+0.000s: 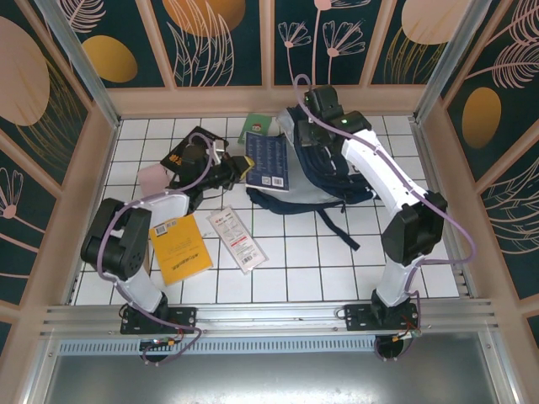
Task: Pack books, pencil case, and school supplies into a backpack
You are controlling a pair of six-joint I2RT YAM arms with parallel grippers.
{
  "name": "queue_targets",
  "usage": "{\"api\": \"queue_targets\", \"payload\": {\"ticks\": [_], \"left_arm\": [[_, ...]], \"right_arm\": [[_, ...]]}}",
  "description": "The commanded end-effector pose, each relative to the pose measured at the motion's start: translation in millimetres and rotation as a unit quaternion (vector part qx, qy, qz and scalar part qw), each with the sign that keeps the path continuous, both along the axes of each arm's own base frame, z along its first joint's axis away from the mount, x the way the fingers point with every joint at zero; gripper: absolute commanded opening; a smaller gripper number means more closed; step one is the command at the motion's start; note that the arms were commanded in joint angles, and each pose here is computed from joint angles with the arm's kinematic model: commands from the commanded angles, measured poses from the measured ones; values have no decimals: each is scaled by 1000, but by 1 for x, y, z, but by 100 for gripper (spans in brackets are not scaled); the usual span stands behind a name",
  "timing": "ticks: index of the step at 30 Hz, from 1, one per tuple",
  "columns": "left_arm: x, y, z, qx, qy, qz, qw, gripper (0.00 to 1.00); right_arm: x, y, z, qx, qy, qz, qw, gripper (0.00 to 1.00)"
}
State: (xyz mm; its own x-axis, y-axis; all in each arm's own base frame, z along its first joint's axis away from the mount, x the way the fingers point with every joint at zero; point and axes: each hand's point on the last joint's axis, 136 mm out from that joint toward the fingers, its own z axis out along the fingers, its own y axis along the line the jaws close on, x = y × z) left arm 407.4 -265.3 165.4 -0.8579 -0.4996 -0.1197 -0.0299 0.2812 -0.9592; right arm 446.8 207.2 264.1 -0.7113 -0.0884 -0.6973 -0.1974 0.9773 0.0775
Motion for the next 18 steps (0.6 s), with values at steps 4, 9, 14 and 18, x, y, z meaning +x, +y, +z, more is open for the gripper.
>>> {"api": "queue_targets", "payload": {"ticks": [4,9,14,18], "left_arm": [[28,-64,14,-39,-26,12,999,0],[44,-112,13,-56,-24,21,998,0],[68,-150,-11,-13,-1,44,999,0],[83,-178,-29,24,8,53,998,0]], "right_arm": [[0,2,84,131,-66,-12,989,0],[-2,3,90,168,-62,-15,984,0],[-3,5,92,188,-59,-18,980,0],[-4,4,92,195,-57,-20,979,0]]}}
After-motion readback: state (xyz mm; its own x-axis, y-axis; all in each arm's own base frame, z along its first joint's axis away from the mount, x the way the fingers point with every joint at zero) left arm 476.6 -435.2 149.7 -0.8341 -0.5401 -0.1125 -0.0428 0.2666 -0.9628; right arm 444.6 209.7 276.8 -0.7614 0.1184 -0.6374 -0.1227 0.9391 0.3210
